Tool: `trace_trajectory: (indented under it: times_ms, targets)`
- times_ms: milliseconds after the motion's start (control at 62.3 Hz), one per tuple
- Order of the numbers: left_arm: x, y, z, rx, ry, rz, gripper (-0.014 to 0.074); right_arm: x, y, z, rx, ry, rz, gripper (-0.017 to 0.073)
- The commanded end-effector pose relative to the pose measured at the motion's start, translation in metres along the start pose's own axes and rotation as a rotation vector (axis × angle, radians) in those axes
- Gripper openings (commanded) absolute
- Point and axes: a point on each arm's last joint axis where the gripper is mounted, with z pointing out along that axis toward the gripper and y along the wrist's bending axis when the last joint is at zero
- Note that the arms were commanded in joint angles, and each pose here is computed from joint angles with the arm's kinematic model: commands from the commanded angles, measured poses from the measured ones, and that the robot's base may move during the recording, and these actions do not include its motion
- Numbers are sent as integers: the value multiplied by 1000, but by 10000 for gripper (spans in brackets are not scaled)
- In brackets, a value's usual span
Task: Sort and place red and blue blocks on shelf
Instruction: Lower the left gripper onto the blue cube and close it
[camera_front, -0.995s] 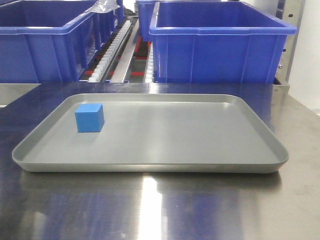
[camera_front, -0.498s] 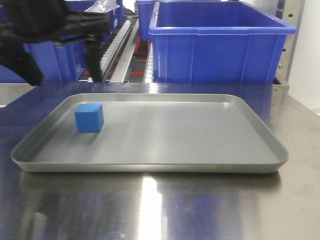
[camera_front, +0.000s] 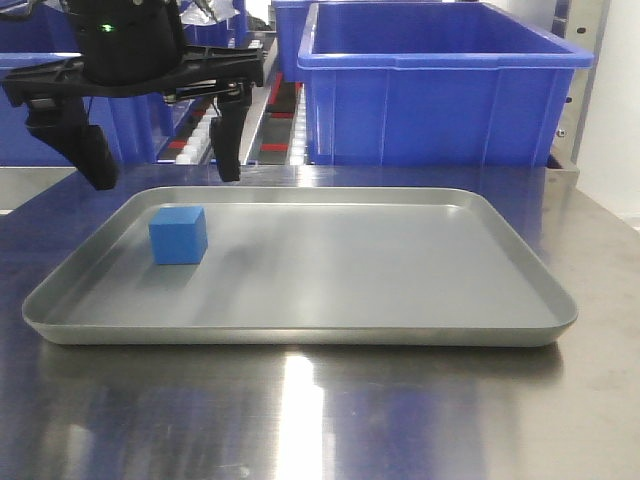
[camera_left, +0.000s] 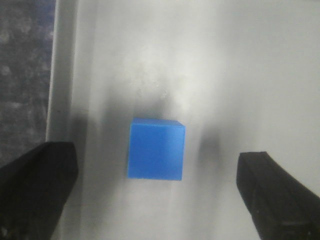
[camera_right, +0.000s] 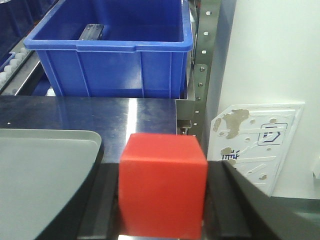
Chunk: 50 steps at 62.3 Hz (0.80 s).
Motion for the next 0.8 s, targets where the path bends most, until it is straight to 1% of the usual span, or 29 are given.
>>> trace_trajectory:
  times_ms: [0,337,417,498,642,738,786]
  targets:
    - [-7,-5,-22,61,-73,-8,690,-16,1,-3,-6,-103,-13,53]
    - [-7,-7,8,10,-23,6,689,-16,1,-3,-6,-103,-13,53]
    - [-8,-6,12,-10,-27,20,689,-16,1,-3,-6,-103,-13,53]
    - [-9,-4,17,-16,-19,11,689,-16,1,-3,-6,-103,-13,53]
    - [-9,-5,24,-23,-6,12,689,-16,1,-3,-6,-103,-13,53]
    - [-8,-6,25,-16,3,5,652,-16,1,-3,-6,-103,-13,53]
    - [-7,-6,26,-12,9,-1,610,-16,1,-3,-6,-103,-13,53]
